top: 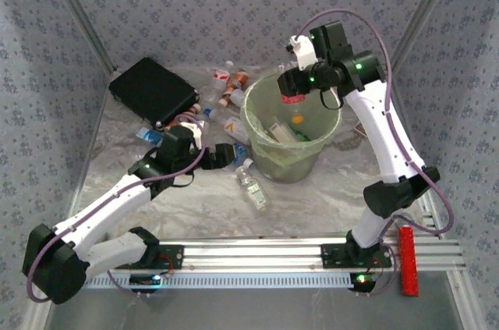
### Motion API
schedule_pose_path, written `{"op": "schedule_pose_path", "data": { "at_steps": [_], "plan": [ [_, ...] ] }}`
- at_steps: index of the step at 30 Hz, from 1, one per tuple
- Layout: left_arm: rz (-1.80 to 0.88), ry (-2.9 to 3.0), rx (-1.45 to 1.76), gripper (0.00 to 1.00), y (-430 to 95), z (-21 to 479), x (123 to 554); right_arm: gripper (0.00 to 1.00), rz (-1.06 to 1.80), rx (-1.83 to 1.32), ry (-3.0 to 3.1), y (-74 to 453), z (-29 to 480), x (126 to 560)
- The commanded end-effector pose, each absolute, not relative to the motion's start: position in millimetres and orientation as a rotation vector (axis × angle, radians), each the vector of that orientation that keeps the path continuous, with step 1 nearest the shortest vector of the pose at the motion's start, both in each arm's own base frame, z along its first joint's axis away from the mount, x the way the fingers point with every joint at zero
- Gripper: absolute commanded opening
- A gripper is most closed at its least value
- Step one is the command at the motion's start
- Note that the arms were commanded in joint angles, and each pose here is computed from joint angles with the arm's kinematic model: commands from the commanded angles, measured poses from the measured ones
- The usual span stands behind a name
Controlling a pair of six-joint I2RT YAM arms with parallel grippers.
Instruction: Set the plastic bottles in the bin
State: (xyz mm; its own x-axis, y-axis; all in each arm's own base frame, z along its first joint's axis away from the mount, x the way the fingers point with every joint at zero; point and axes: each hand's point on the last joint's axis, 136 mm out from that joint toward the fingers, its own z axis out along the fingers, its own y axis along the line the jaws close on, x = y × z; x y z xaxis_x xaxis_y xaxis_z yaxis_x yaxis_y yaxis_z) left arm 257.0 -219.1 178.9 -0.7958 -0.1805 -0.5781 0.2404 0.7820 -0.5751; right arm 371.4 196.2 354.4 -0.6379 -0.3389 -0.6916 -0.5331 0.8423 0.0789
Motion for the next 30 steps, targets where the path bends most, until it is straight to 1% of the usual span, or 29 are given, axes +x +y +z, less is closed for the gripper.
{"op": "schedule_pose_path", "data": {
  "at_steps": [1,5,8,15,22,26,28,30],
  "plan": [
    [-0.820,2.451,-0.130,1.00,-209.9,149.0,250.3,0.54,0.185,-0.682,2.440,172.4,327.3,367.6],
    [-0.780,2.526,-0.232,1.00,-210.5,126.4,238.4,0.53,0.104,-0.726,2.527,167.1,298.1,368.7],
    [-0.760,2.577,-0.326,0.98,-211.9,112.0,228.5,0.53,0.077,-0.748,2.575,169.8,274.1,373.7],
    [-0.838,2.637,-0.470,0.94,-232.0,101.1,207.7,0.52,0.000,-0.751,2.675,173.9,218.6,379.6],
    [-0.916,2.691,-0.493,0.95,-259.9,82.7,191.0,0.53,-0.019,-0.733,2.749,172.9,173.7,380.4],
    [-0.935,2.707,-0.505,0.95,-272.0,73.0,186.3,0.60,0.059,-0.746,2.748,181.0,161.5,379.4],
    [-0.950,2.714,-0.508,0.96,-277.3,68.9,185.7,0.67,0.066,-0.732,2.752,180.4,160.2,380.4],
    [-0.957,2.722,-0.507,0.98,-281.0,64.8,185.4,0.74,0.070,-0.726,2.746,180.6,161.8,380.5]
  ]
}}
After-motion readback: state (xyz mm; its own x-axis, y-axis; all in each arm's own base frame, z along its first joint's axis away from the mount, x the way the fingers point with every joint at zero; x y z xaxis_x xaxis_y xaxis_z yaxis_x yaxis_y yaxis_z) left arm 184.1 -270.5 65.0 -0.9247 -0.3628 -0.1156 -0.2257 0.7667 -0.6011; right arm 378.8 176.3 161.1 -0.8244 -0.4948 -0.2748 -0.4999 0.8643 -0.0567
